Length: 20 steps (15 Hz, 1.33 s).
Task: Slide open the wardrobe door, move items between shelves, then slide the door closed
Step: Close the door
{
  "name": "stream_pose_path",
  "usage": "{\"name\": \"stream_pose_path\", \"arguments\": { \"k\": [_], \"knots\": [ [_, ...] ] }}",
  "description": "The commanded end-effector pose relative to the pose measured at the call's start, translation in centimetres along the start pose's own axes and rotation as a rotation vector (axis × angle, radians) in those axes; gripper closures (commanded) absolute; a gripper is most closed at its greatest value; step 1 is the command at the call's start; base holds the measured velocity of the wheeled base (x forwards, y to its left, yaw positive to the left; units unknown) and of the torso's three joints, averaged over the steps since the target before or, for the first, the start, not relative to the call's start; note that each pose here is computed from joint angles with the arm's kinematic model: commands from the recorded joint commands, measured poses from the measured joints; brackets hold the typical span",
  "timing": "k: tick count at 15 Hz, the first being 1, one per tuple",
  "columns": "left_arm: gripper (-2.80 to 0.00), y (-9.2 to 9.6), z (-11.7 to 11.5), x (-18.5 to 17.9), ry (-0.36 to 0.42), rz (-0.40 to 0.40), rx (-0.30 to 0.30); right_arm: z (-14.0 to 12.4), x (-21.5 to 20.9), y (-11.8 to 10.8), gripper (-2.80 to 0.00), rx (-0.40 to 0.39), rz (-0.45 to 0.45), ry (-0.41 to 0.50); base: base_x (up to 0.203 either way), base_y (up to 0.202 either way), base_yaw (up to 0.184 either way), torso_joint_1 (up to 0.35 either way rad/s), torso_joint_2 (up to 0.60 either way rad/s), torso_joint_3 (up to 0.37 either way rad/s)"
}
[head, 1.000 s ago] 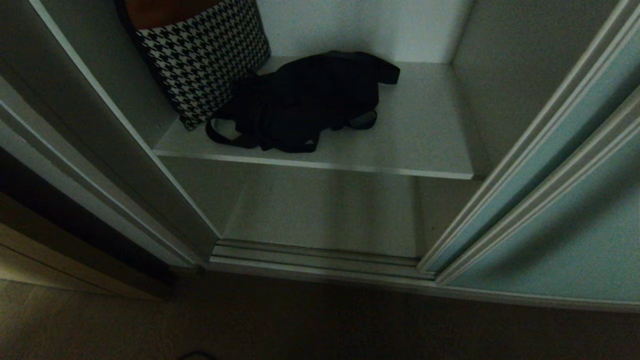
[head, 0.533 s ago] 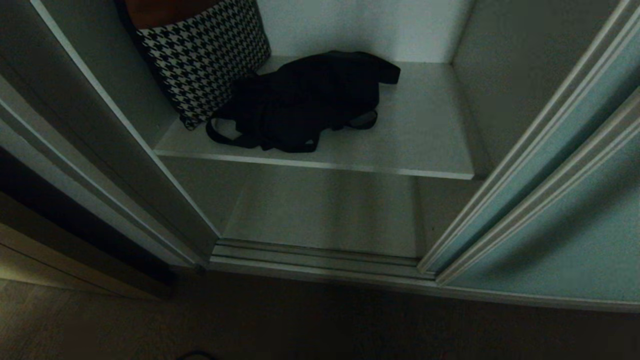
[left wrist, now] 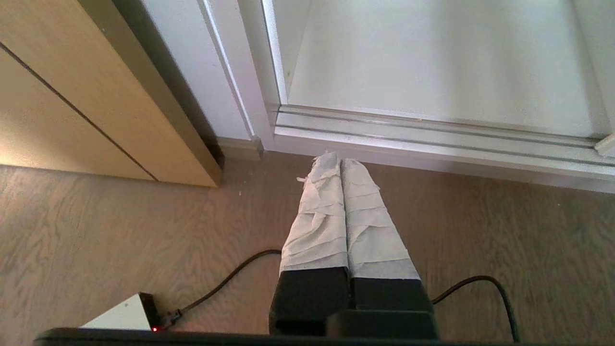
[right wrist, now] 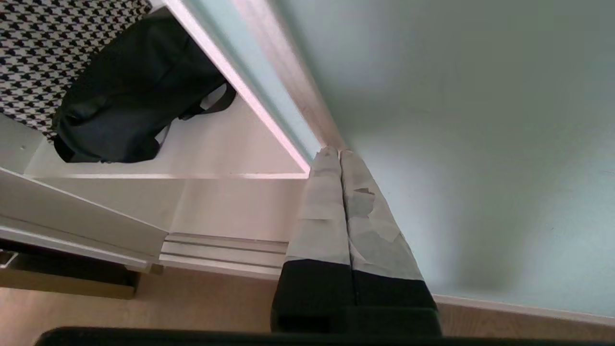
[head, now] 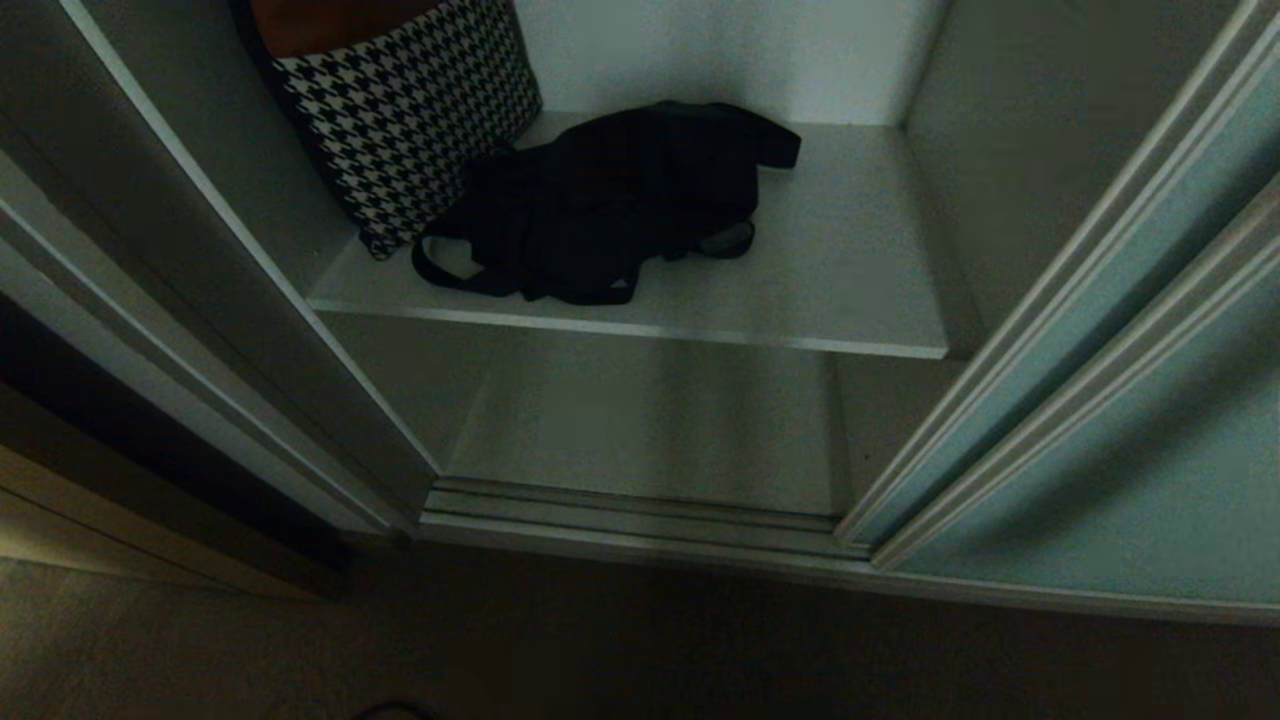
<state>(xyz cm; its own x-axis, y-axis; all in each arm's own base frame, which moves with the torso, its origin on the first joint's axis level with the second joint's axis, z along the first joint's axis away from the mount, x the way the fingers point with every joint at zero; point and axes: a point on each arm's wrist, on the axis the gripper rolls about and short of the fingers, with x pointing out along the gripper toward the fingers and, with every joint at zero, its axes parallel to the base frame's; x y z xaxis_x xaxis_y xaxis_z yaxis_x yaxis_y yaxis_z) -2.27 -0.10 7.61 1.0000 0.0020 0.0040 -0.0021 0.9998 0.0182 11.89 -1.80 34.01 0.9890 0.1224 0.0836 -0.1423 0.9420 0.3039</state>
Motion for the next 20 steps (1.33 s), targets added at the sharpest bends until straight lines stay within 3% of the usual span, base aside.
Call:
{"name": "stream_pose_path", "arguments": {
  "k": [1, 6, 14, 18, 20],
  "knots": [
    [0.00, 0.0, 0.0, 0.0, 0.000, 0.000, 0.000, 0.0, 0.3, -0.1, 0.00, 0.003, 0.002, 0.000, 0.000, 0.000, 0.000, 0.000, 0.00, 0.000],
    [0.00, 0.0, 0.0, 0.0, 0.001, 0.000, 0.000, 0.0, 0.7, -0.2, 0.00, -0.007, 0.012, -0.013, 0.000, 0.000, 0.000, 0.000, 0.00, 0.000],
    [0.00, 0.0, 0.0, 0.0, 0.001, -0.001, 0.000, -1.1, 1.4, 0.9, 0.00, 0.005, 0.119, 0.045, 0.000, 0.000, 0.000, 0.000, 0.00, 0.000],
    [0.00, 0.0, 0.0, 0.0, 0.000, 0.000, 0.000, -0.2, -1.7, 1.8, 0.00, -0.015, 0.146, -0.027, 0.000, 0.000, 0.000, 0.000, 0.00, 0.000],
    [0.00, 0.0, 0.0, 0.0, -0.001, 0.000, 0.000, 0.1, -2.3, 1.4, 0.00, -0.029, 0.087, -0.061, 0.000, 0.000, 0.000, 0.000, 0.00, 0.000]
  ]
}}
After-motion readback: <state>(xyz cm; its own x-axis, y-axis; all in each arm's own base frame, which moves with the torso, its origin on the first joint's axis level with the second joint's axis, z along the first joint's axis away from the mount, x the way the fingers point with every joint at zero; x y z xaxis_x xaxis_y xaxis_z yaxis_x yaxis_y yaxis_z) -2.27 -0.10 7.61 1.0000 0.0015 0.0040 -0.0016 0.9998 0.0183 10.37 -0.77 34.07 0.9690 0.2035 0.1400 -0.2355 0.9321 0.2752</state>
